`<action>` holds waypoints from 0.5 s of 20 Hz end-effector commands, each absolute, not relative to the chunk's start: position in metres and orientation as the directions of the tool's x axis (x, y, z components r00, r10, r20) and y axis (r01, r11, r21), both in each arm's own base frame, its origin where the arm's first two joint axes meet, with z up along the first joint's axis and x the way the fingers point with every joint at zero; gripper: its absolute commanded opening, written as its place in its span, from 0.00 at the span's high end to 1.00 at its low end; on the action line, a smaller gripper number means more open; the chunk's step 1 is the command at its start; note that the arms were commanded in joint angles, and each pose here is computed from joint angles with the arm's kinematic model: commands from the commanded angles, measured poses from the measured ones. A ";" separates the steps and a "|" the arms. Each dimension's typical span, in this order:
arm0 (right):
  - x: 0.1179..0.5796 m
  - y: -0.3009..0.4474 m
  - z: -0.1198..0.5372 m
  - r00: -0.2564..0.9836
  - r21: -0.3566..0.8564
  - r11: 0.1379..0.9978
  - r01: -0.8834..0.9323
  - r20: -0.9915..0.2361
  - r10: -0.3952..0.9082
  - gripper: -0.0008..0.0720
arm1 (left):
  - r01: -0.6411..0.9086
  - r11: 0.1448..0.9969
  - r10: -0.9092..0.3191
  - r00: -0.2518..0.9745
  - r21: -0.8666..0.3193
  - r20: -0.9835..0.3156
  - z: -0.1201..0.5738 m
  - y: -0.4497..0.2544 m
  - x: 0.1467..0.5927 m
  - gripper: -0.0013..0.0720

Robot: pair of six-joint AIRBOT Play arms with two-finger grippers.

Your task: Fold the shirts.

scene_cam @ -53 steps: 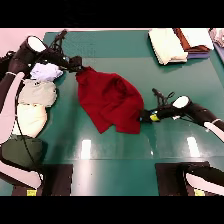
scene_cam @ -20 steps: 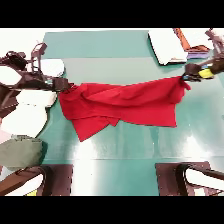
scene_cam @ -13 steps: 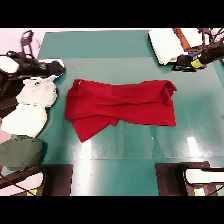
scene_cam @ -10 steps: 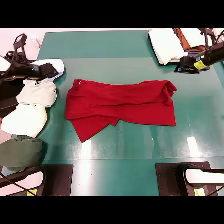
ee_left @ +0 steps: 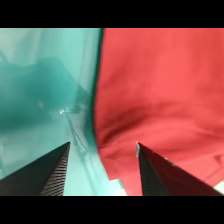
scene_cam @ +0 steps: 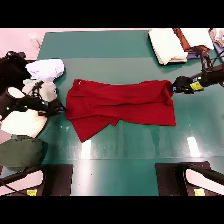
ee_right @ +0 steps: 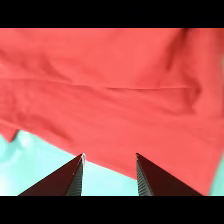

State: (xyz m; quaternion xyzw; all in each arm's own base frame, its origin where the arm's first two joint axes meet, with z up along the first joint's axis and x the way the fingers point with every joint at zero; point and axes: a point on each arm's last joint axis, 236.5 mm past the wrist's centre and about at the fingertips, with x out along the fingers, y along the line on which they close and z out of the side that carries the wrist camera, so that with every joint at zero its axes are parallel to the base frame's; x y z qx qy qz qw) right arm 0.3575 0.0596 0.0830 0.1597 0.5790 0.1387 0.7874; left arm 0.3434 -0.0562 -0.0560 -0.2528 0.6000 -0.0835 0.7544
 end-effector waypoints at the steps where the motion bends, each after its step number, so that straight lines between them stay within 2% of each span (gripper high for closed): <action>1: 0.354 0.069 0.085 0.310 0.452 0.891 -0.034 -0.843 0.439 0.49 | -0.139 0.846 -0.470 0.260 -0.515 -0.843 -0.069 -0.085 0.336 0.30; 4: 0.348 0.070 0.084 0.289 0.452 0.891 -0.035 -0.849 0.442 0.49 | -0.096 0.855 -0.471 0.266 -0.509 -0.841 -0.068 -0.100 0.339 0.31; 5: 0.346 0.068 0.082 0.277 0.446 0.895 -0.033 -0.856 0.437 0.49 | -0.102 0.853 -0.471 0.270 -0.512 -0.840 -0.065 -0.100 0.341 0.46; 6: 0.342 0.065 0.078 0.270 0.442 0.897 -0.021 -0.861 0.431 0.49 | -0.093 0.854 -0.472 0.275 -0.512 -0.837 -0.060 -0.099 0.344 0.75; 7: 0.335 0.058 0.069 0.262 0.439 0.898 0.009 -0.868 0.422 0.49 | -0.077 0.858 -0.471 0.281 -0.508 -0.836 -0.053 -0.097 0.347 0.94; 10: 0.301 0.018 0.030 0.221 0.437 0.881 0.183 -0.891 0.396 0.49 | -0.011 0.877 -0.445 0.355 -0.480 -0.822 -0.017 -0.089 0.367 0.95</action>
